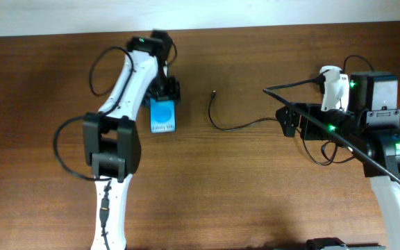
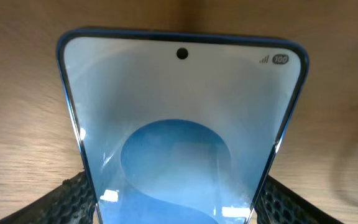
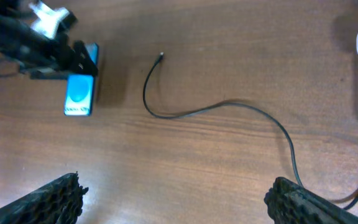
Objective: Plug charger to phone and switch on socket
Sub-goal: 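Grasp the phone's edge with the left gripper and lift it upright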
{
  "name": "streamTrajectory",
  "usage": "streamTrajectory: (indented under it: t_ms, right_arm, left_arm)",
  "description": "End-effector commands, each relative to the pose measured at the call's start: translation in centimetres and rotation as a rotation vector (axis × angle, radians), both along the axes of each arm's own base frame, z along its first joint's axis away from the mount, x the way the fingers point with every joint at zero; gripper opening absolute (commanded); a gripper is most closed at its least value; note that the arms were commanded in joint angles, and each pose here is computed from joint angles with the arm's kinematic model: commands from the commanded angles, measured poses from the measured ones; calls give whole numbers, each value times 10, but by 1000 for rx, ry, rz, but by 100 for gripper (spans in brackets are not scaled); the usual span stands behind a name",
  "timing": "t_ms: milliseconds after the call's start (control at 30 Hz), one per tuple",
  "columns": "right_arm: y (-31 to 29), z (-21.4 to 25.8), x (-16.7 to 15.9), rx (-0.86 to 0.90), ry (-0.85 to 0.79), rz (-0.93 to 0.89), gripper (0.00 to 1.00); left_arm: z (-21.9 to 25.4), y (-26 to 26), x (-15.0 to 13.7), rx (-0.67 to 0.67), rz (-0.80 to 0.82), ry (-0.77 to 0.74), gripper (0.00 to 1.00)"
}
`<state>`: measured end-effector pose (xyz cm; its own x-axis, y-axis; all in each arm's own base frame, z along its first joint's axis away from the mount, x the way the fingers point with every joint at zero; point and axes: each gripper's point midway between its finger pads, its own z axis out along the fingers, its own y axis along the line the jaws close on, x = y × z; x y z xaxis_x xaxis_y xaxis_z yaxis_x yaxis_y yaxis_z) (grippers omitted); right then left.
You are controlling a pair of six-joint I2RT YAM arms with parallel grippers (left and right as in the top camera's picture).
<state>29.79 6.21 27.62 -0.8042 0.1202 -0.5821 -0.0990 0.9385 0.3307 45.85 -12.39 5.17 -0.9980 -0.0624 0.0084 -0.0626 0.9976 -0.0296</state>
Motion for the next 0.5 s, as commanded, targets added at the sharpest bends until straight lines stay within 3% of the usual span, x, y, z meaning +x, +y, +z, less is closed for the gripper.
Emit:
streamTrajectory:
  t_ms: [0,33,67,100,167,333,367,400,433,467]
  right_arm:
    - [4,8,4,4,-30,18,98]
    - [4,8,4,4,-30,18,98]
    - [4,8,4,4,-30,18,98]
    - [4,8,5,4,-33,18,98]
    - [4,10,7,4,-44,18,98]
    - [6,11,6,14,-43,25,98]
    - [6,11,6,19,-41,19,98]
    - [6,11,6,25,-38,12,98]
    - [6,11,6,28,-38,14,98]
    - [7,11,6,33,-37,18,98]
  left_arm:
    - [52,-1,21,-64,32,-108,50]
    - [61,-4,21,-99,35,-112,35]
    - [63,-7,20,-129,37,-105,12]
    - [64,-10,17,-152,39,-92,0]
    - [64,-14,13,-181,38,-72,0]
    - [101,-88,-13,-669,17,80,0]
    - [105,-91,-18,-698,50,115,0]
    - [105,-90,-22,-692,150,172,0]
    - [105,-87,-33,-649,389,310,0]
    - [108,-87,-39,-650,472,375,0]
